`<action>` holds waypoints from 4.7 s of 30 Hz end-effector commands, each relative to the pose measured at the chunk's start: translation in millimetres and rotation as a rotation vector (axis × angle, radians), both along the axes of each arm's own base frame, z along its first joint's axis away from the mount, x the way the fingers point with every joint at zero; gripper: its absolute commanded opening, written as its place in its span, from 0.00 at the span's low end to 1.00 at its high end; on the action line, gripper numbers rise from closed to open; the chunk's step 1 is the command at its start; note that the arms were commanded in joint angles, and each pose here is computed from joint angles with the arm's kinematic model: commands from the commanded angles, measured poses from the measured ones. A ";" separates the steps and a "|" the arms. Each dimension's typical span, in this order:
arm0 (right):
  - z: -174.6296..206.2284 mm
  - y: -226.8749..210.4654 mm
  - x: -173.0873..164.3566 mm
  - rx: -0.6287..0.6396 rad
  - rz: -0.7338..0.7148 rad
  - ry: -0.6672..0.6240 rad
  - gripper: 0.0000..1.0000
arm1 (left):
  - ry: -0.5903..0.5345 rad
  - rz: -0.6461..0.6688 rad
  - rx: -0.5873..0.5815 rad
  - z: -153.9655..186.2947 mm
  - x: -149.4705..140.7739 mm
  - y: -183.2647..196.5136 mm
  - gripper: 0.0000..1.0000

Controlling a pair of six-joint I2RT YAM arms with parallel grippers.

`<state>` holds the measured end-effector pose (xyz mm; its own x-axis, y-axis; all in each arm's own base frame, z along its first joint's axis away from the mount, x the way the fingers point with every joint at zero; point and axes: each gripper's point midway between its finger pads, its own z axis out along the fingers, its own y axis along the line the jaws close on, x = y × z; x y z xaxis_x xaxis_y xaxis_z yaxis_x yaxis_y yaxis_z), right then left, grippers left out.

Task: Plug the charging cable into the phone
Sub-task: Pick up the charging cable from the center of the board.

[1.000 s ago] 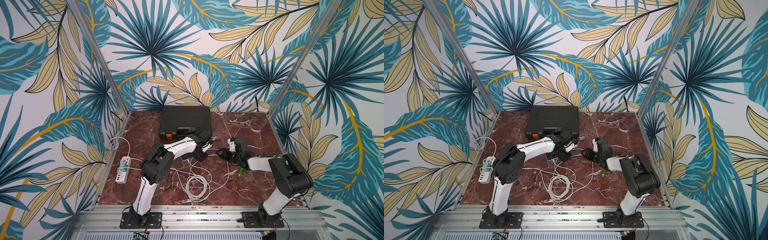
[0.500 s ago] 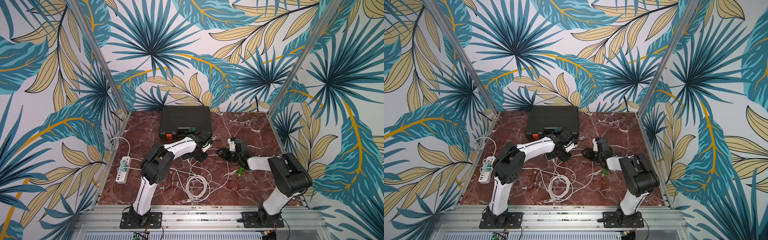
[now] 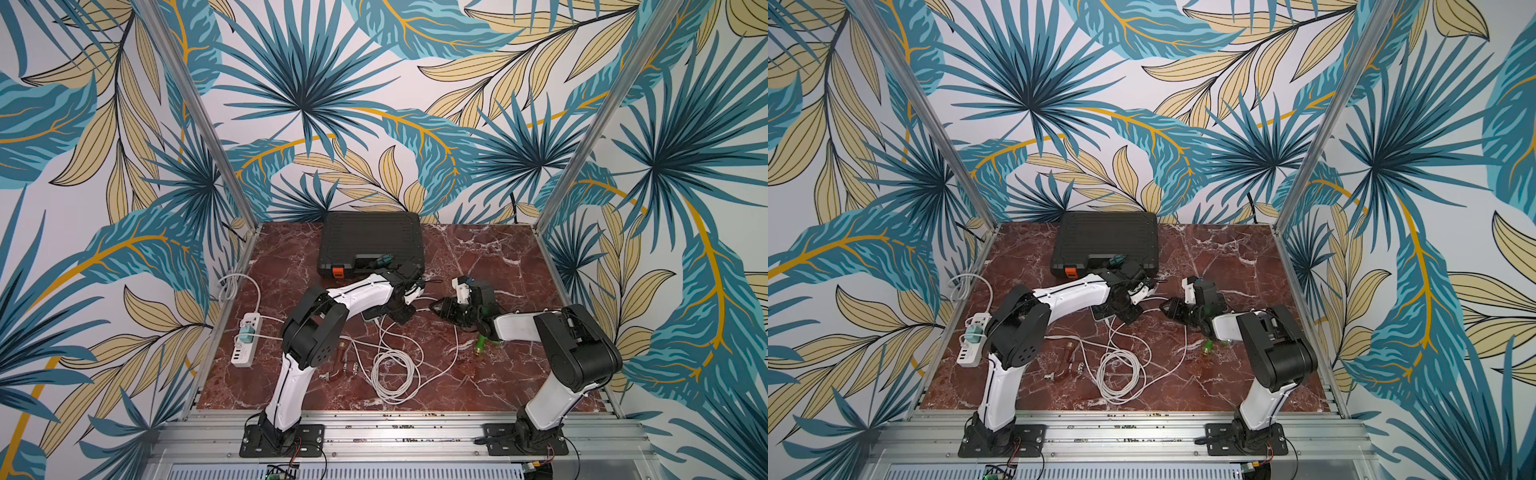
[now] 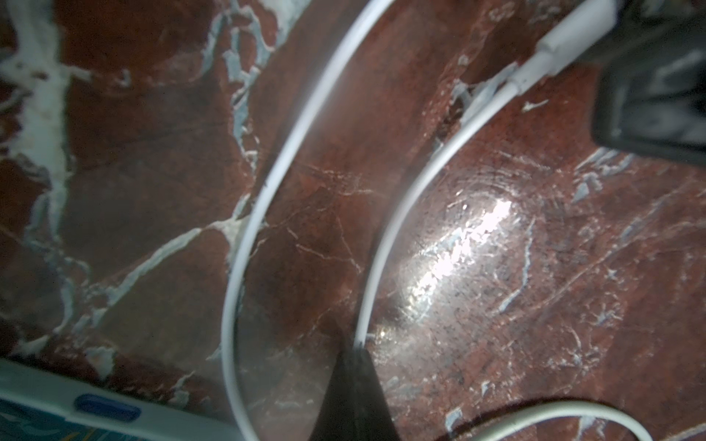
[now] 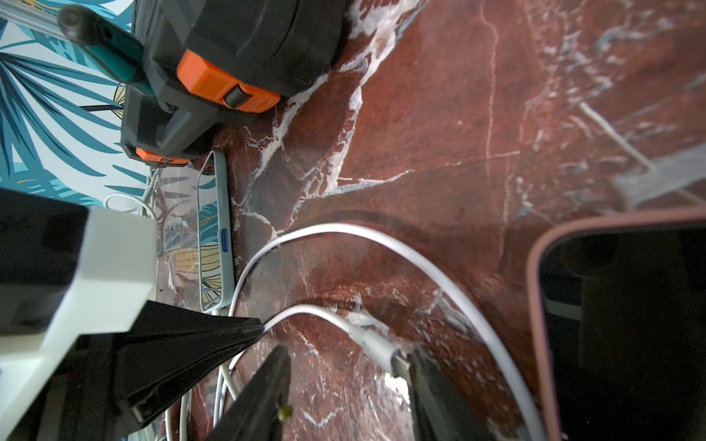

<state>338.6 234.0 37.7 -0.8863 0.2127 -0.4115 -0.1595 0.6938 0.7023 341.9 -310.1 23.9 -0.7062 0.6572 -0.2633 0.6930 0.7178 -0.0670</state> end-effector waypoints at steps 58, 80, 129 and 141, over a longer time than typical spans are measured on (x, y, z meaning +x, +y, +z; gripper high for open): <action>45.8 16.2 13.0 0.112 0.084 -0.294 0.00 | -0.137 0.021 -0.260 67.4 -7.6 -17.4 0.50; 156.7 21.1 -56.4 0.207 0.376 -0.669 0.01 | -0.291 -0.355 -0.761 207.5 -45.2 -37.5 0.49; 173.5 22.3 -79.0 0.331 0.428 -0.841 0.38 | -0.270 -0.460 -0.905 187.6 -38.5 -62.2 0.00; 197.4 6.1 -88.2 0.436 0.301 -1.045 0.38 | -0.264 -0.478 -0.983 199.8 -47.8 -63.8 0.00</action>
